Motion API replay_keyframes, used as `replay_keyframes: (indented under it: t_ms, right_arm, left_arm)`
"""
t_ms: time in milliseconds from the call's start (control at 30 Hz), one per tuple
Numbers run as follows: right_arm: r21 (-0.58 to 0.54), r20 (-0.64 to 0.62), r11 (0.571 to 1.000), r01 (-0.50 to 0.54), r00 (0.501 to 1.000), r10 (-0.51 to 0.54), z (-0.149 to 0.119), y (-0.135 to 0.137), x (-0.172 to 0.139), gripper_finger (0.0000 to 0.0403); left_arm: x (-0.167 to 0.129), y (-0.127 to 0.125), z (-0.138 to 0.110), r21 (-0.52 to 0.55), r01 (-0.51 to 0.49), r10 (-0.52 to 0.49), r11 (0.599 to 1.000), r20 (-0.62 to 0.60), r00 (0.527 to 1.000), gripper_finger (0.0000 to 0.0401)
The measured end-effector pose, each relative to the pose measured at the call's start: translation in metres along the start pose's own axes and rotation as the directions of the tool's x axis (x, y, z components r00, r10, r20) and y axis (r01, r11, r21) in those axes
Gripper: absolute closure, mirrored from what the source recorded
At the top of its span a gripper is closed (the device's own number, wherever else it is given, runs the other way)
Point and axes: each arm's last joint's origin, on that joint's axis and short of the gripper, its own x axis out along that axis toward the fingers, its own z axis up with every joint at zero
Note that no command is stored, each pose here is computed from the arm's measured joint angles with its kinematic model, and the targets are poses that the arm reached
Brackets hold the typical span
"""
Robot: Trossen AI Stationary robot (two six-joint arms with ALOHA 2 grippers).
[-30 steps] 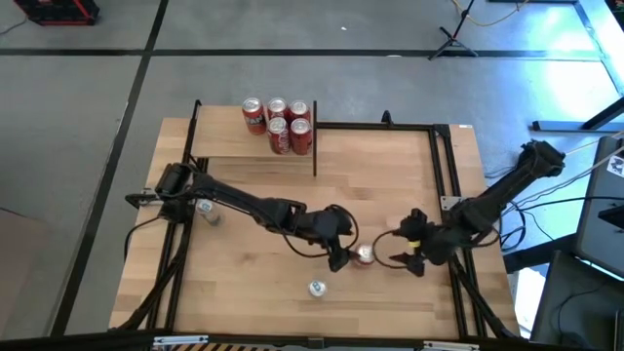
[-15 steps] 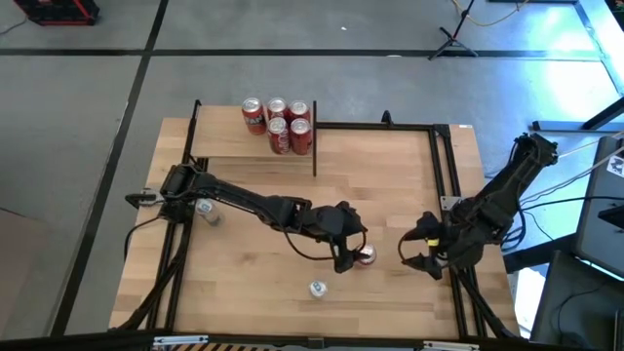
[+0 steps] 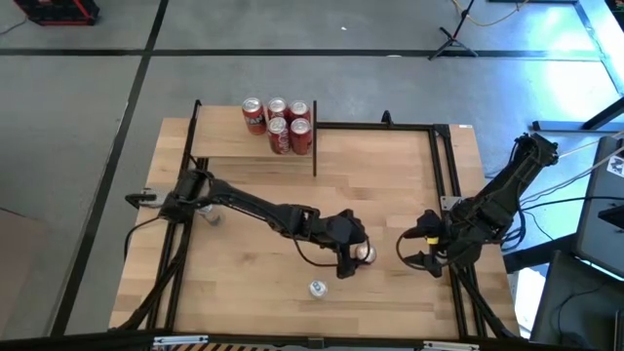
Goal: Place canned beverage on shelf
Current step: Put the red soda can on the shelf aligned with the other red soda can
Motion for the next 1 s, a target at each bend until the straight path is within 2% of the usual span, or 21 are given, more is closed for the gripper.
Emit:
replay_keyframes:
  t_ms: [200,533,633,833,1000]
  right_arm:
    - [-0.005,0.000,1.000,0.013,1.000,-0.013,-0.001,0.000,0.002,0.0045]
    - [-0.003,-0.005,1.000,0.009,1.000,-0.009,-0.001,0.000,0.001,0.0045]
    - [-0.004,-0.006,1.000,0.013,1.000,-0.013,-0.001,0.000,0.001,0.0045]
    - [-0.011,-0.009,1.000,0.027,1.000,-0.027,-0.001,-0.002,0.001,0.0045]
    - [-0.019,-0.018,0.999,0.030,0.999,-0.031,-0.002,-0.002,0.001,0.0045]
  left_arm:
    - [0.021,0.004,-0.019,0.010,-0.047,0.047,0.999,-0.025,0.999,0.0046]
    - [0.037,0.007,-0.034,-0.007,-0.043,0.042,0.999,-0.047,0.998,0.0050]
    - [0.038,0.007,-0.035,-0.036,-0.059,0.057,0.998,-0.042,0.997,0.0073]
    - [0.038,0.008,-0.034,-0.103,-0.103,0.100,0.989,-0.028,0.995,0.0142]
    - [0.031,0.007,-0.028,-0.123,-0.109,0.107,0.986,-0.025,0.994,0.0142]
